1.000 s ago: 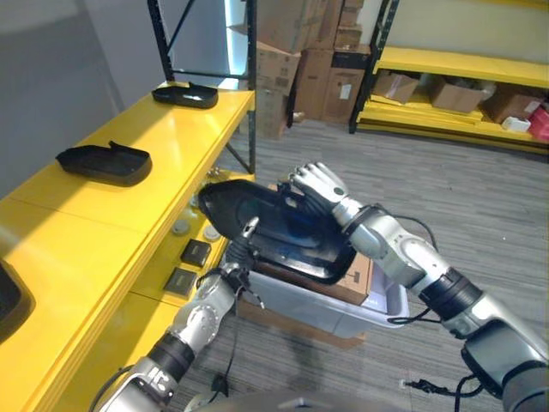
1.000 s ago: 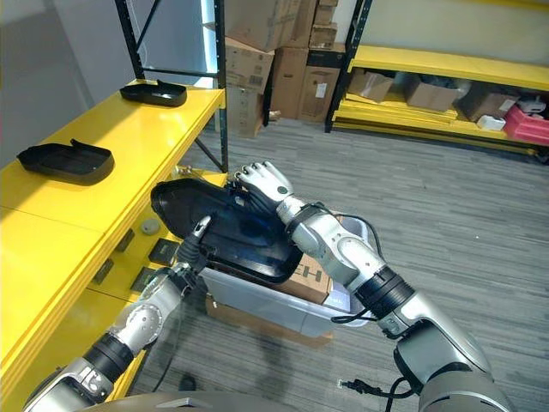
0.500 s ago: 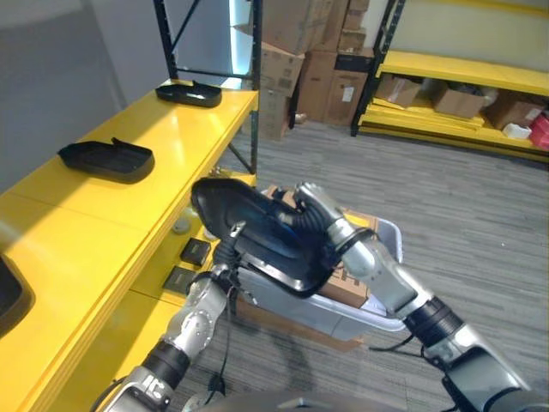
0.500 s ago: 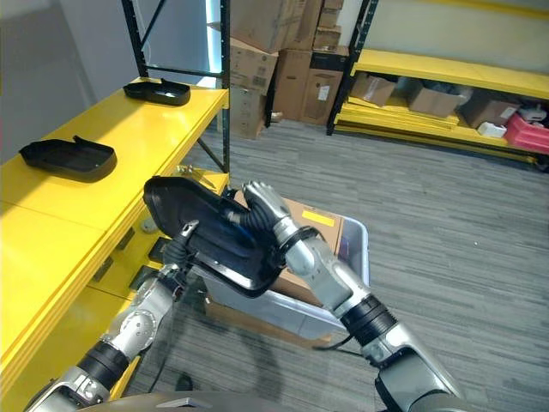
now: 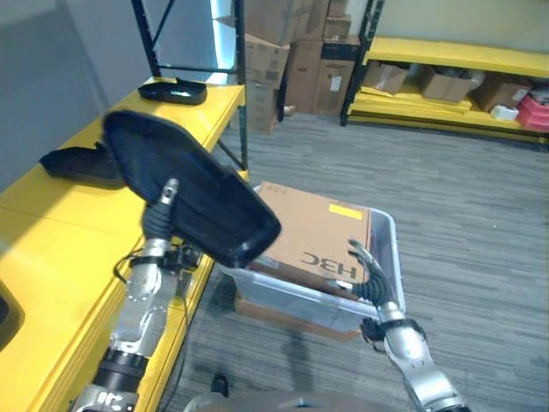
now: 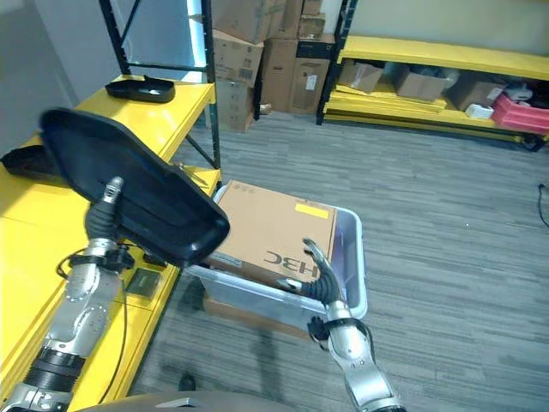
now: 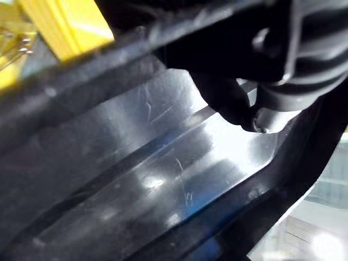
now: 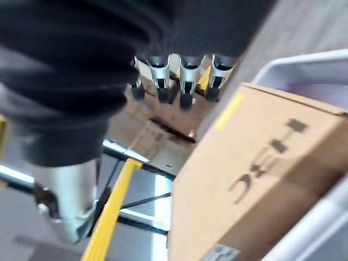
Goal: Move parts from the plastic box to the shelf.
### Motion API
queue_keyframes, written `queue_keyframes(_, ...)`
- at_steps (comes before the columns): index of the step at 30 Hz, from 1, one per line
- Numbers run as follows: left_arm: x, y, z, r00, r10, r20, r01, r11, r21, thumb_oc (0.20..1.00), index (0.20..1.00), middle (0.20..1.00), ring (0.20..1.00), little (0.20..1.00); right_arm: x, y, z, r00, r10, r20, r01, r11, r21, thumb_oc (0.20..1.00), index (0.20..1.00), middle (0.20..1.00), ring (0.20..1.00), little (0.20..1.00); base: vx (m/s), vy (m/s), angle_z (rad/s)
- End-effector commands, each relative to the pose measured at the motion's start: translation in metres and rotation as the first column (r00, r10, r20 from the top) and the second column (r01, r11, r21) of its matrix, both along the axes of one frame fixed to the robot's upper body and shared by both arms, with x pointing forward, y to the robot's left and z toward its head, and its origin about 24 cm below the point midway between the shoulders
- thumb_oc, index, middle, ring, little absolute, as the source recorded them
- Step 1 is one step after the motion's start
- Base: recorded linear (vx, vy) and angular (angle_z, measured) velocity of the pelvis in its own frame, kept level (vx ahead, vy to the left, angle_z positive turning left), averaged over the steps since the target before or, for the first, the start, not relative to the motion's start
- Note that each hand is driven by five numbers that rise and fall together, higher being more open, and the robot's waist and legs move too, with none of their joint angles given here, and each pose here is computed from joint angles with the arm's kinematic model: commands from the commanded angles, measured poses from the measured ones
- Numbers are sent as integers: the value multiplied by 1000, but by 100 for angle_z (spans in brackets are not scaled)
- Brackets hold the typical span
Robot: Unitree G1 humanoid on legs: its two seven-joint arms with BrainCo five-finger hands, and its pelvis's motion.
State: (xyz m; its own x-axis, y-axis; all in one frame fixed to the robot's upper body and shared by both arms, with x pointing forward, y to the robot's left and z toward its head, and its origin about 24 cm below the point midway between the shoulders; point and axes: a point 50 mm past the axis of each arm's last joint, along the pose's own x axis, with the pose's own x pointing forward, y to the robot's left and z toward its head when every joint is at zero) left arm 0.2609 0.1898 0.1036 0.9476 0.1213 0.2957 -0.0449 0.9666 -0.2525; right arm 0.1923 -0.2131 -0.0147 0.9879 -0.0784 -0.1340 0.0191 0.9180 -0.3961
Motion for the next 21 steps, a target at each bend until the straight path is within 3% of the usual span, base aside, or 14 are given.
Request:
queue_keyframes(1, -14, 15, 51, 947, 53, 317, -75, 996, 56, 200, 200, 200, 200, 200, 6, 2, -3, 997, -70, 25, 66, 991, 119, 1000, 1000, 1000, 1000, 1000, -57, -155, -45)
queue_keyframes(3, -32, 24, 53, 926, 71, 371, -45, 996, -77, 200, 200, 200, 200, 200, -16, 0, -45, 977, -102, -187, 127, 984, 126, 1000, 1000, 1000, 1000, 1000, -64, -180, -37)
queue_keyframes(9, -48, 33, 73, 867, 106, 487, -62, 992, -106, 200, 200, 200, 200, 200, -28, 6, -93, 880, -167, -445, 317, 904, 287, 1000, 1000, 1000, 1000, 1000, -208, -190, 44)
queue_keyframes(14, -42, 21, 87, 846, 2, 534, -39, 997, 59, 200, 200, 200, 200, 200, -39, 1, -118, 772, -16, -636, 96, 991, 92, 1000, 1000, 1000, 1000, 1000, -55, -180, 126)
queue_keyframes(21, -41, 25, 102, 817, 2, 576, -119, 979, 166, 200, 200, 200, 200, 200, -75, 0, -142, 611, -134, -780, 284, 957, 59, 1000, 1000, 1000, 1000, 1000, 35, -6, 129)
